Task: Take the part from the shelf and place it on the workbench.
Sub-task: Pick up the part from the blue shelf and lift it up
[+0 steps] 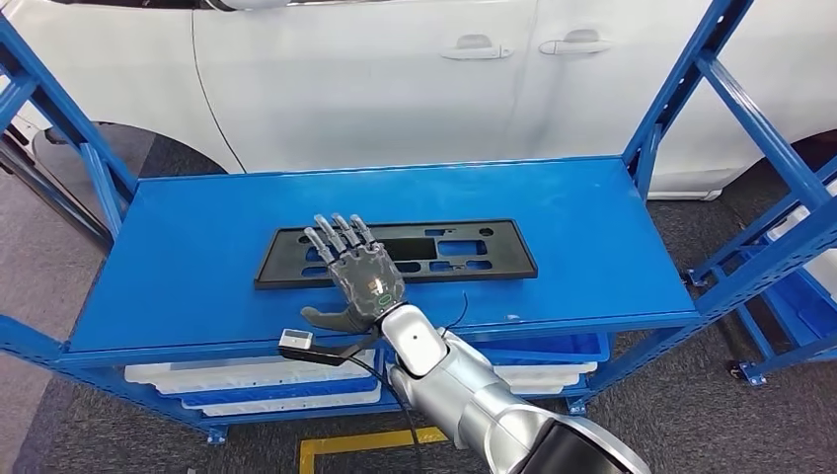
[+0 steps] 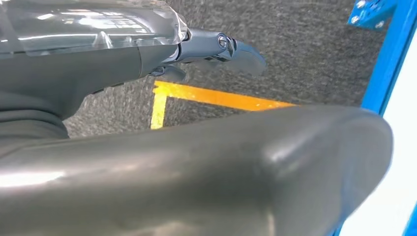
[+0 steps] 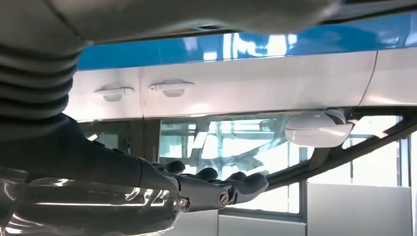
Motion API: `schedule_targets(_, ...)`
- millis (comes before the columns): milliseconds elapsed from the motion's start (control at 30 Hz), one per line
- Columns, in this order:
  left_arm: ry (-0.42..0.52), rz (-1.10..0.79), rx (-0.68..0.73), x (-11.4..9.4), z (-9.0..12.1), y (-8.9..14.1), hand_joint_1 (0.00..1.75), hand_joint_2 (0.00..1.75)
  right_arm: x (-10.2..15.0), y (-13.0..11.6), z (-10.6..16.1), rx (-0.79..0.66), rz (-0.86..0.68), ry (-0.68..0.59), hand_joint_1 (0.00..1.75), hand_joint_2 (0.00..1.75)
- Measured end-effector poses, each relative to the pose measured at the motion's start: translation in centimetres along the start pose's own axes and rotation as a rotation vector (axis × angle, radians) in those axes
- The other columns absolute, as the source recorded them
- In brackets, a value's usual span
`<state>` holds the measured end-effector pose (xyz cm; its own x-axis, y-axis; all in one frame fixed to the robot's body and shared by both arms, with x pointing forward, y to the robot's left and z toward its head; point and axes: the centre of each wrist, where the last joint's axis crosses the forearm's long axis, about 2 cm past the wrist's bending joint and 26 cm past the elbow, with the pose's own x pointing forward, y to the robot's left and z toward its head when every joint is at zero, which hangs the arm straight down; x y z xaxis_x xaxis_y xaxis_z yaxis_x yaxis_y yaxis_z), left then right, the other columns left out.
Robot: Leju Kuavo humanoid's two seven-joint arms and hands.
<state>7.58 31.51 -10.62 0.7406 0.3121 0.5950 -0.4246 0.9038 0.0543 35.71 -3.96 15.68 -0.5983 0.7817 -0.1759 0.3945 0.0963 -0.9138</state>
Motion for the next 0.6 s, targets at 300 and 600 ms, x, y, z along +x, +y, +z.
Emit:
schedule_targets(300, -0.002, -0.009, -0.007, 0.2, -0.1, -0.1, 0.00, 0.00, -1.3, 0.3, 0.4, 0.009, 0.022, 0.040, 0.00, 1.75)
schedule_targets(600, 0.005, -0.024, -0.015, 0.2, -0.1, -0.1, 0.00, 0.00, -2.0, 0.5, 0.5, 0.015, 0.056, 0.073, 0.00, 1.75)
